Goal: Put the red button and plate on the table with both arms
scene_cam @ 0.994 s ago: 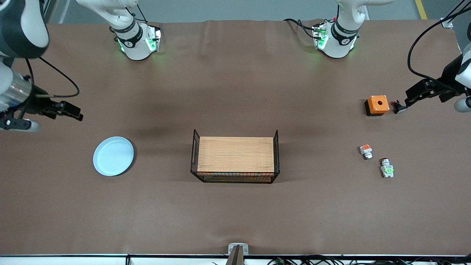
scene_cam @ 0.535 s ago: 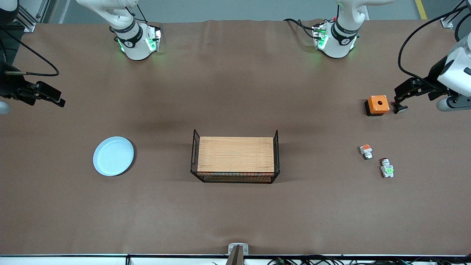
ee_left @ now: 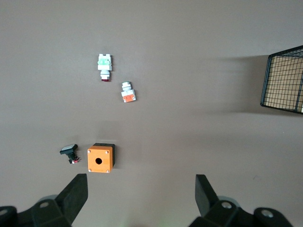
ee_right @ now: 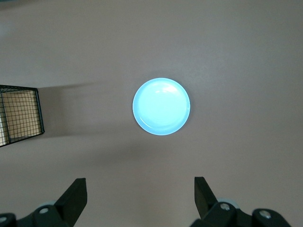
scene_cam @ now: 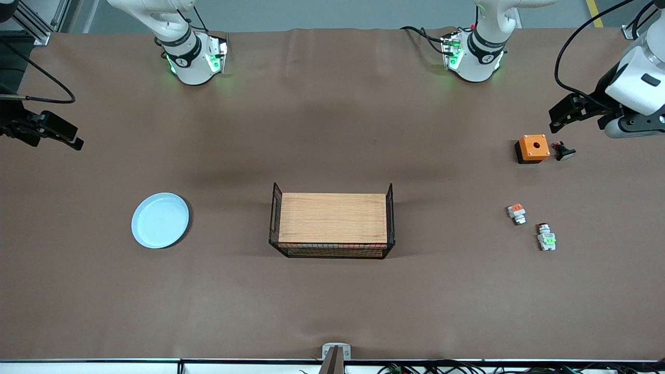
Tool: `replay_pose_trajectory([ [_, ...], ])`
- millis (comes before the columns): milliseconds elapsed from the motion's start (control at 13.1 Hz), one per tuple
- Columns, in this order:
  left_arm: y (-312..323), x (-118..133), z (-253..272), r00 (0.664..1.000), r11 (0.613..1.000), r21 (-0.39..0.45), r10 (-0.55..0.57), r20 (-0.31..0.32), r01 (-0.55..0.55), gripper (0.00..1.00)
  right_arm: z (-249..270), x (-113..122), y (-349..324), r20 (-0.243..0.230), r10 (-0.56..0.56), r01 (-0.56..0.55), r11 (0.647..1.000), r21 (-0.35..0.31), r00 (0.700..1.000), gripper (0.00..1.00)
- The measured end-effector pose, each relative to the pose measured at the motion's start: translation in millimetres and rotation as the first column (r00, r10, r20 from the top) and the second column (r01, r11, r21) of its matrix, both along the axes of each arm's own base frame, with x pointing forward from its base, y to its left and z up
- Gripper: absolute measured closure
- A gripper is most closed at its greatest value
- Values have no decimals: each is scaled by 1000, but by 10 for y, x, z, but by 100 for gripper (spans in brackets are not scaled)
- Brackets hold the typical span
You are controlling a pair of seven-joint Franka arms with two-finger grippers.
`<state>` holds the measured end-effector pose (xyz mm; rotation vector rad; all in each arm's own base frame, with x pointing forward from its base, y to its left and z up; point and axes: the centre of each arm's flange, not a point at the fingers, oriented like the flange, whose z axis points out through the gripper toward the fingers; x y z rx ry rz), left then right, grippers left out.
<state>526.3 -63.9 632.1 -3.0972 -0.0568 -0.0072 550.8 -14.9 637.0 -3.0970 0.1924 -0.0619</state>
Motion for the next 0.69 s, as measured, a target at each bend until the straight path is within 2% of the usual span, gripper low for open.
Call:
replay_pose_trajectory([
  [76, 0, -1, 9, 1000, 1000, 0, 0, 3, 0, 0, 42, -2, -7, 6, -3, 3, 1000, 0, 1000, 0],
  [229, 3, 4, 20, 1000, 1000, -1, 0, 9, 0, 0, 67, -30, -26, -13, -5, 5, 1000, -2, 1000, 0],
  [688, 3, 18, 23, 1000, 1000, -2, 1, 13, 0, 0, 258, -29, -25, 20, -9, 9, 1000, -3, 1000, 0],
])
